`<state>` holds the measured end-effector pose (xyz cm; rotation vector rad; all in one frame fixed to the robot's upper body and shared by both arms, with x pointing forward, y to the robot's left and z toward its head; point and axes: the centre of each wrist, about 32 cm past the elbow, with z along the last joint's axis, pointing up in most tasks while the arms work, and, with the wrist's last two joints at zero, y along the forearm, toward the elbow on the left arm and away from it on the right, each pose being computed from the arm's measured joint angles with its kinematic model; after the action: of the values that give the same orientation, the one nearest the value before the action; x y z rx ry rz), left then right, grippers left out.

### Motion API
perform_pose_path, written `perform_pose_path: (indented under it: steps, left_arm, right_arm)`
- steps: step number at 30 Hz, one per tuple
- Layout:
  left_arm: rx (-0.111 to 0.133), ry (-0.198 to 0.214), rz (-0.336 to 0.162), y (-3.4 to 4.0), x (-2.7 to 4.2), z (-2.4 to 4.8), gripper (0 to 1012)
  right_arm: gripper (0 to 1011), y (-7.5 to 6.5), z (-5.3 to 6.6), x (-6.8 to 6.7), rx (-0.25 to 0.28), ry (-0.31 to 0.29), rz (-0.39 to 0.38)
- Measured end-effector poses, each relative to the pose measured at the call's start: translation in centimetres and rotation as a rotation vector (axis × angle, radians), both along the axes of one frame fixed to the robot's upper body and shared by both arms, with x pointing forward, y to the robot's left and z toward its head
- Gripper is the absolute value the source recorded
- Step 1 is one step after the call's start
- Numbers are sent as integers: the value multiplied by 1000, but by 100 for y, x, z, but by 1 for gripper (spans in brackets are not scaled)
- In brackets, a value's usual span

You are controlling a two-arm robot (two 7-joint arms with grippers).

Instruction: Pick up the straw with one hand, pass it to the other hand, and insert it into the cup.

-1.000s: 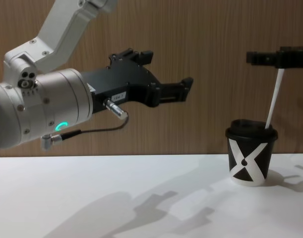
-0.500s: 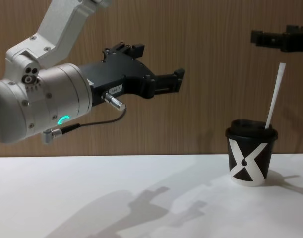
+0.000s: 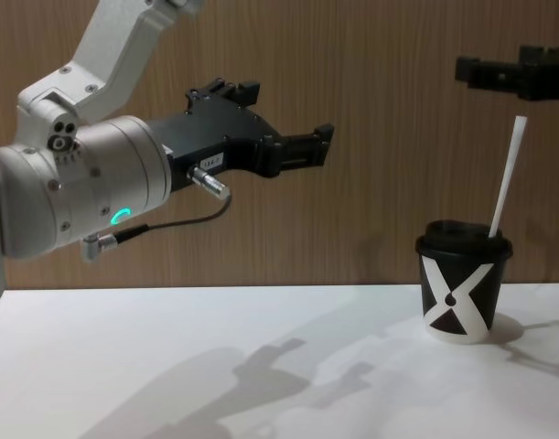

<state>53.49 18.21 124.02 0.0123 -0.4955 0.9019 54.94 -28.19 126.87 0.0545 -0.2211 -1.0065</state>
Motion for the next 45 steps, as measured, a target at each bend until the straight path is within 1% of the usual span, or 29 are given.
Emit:
perform_pose_path:
  steps: [7, 14, 27, 45]
  left_arm:
    - [-2, -1, -7, -7, 38, 11, 1003]
    - [-5, -5, -14, -16, 53, 20, 1003]
    - [-2, -13, -35, -31, 45, 11, 1003]
    - [-3, -22, -47, -40, 30, 8, 1003]
  right_arm:
    - [1001, 15, -45, -96, -2, 9, 37]
    - [1001, 45, -74, -160, -2, 17, 61]
    - [1001, 113, -110, -237, 4, 31, 93]
    - [1001, 176, -160, -279, 7, 52, 112]
